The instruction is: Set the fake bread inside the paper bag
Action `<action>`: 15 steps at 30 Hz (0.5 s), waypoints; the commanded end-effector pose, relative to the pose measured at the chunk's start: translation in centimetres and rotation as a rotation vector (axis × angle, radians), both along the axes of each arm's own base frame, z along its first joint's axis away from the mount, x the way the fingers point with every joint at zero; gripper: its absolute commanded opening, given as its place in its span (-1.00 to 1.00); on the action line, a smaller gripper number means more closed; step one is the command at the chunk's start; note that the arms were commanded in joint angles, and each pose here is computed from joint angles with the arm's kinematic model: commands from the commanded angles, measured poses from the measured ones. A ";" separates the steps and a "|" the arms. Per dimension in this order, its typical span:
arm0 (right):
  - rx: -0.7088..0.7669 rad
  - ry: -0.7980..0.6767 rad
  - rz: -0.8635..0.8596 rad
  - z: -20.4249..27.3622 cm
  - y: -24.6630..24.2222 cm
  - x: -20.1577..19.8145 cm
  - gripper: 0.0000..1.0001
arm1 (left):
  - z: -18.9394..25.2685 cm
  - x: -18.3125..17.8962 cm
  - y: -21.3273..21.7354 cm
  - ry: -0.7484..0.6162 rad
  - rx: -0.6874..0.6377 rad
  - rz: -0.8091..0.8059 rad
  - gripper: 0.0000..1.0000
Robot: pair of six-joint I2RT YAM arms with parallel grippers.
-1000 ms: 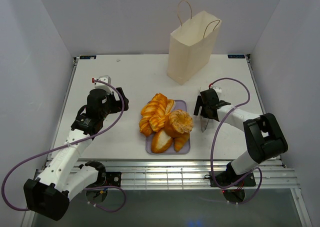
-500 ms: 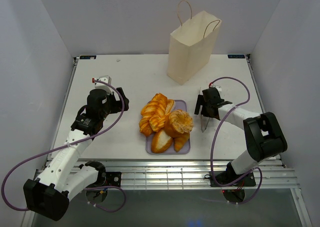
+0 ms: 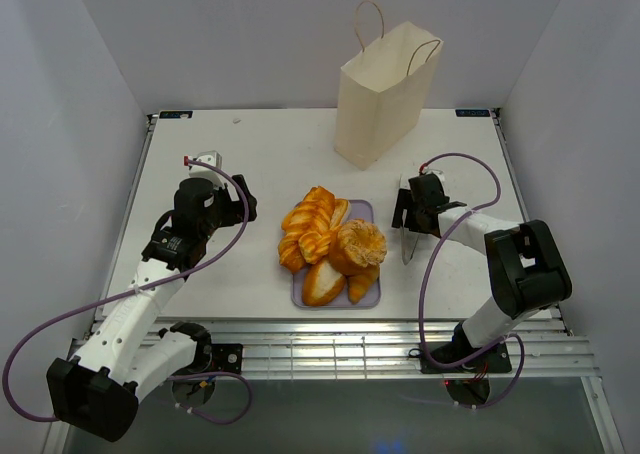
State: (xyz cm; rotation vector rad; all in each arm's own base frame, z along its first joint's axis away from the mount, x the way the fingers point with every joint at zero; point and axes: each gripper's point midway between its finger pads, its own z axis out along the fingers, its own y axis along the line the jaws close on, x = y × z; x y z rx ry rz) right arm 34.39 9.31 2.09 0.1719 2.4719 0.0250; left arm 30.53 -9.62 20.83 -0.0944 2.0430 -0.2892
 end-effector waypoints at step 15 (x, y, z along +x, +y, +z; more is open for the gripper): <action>0.044 0.000 0.035 0.2 1.0 0.5 0.52 | 1.8 0.4 -0.1 -0.048 -0.006 -0.003 0.96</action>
